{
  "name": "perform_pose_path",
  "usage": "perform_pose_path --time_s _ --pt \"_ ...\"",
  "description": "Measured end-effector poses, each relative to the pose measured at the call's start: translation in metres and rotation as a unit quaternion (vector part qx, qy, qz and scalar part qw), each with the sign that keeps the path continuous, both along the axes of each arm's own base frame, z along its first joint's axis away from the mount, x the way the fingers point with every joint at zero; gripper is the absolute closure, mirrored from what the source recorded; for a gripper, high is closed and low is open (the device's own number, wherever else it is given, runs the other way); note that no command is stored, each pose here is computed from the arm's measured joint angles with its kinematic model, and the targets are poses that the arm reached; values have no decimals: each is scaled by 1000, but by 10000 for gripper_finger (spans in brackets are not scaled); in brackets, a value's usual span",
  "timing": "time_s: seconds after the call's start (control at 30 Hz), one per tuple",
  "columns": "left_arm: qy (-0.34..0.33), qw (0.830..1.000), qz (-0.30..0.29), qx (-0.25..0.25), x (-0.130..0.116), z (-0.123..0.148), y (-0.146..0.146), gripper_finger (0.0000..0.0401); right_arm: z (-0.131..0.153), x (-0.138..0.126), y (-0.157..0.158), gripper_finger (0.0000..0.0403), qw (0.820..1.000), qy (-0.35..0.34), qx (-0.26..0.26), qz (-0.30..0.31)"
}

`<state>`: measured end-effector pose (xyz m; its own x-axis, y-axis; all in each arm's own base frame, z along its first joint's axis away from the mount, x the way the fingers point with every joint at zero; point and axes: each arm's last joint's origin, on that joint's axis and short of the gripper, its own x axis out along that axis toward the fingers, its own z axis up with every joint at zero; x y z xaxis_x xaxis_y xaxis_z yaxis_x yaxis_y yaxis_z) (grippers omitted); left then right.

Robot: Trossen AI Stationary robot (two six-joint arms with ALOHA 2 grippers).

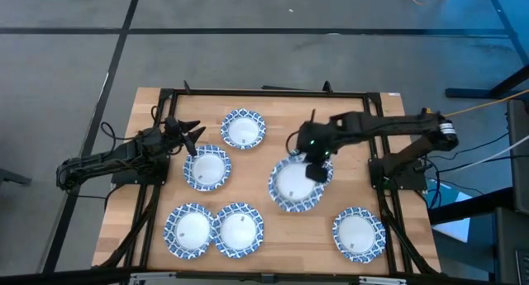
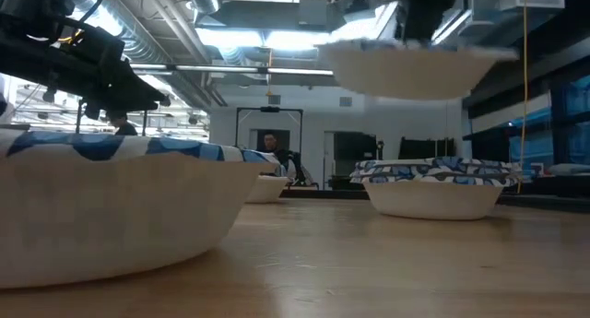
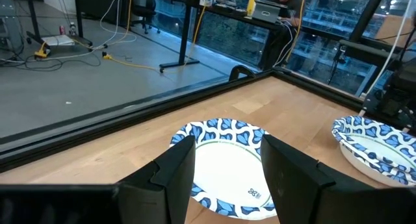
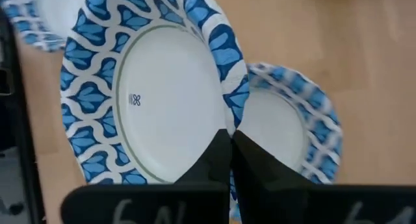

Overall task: Nest bowls inside each other
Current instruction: Stack the white bowl on top of the white bowl

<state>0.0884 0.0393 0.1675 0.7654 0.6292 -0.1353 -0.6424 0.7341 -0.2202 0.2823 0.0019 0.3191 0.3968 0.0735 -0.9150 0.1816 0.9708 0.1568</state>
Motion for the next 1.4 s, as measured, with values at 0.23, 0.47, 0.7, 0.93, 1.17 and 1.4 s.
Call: perform_pose_path --time_s 0.23,0.47,0.7,0.93,1.17,1.4 --pt "0 1000 0 0 0 0 0 232 -41 -25 -32 397 997 58 10 -44" --pt "-2 1000 1 -2 0 0 0 232 -75 -38 -59 397 995 32 74 -64" --pt "-2 1000 1 -3 0 0 0 232 -90 -46 -70 397 993 41 76 -75" --pt "-1 1000 0 -2 0 0 0 232 -79 -43 -80 396 994 13 71 -85" --pt "-1 1000 1 -1 0 0 0 232 -68 -46 -89 394 993 13 68 -95" --pt "-1 1000 1 -1 0 0 0 232 -65 -55 -96 394 992 47 51 -109"
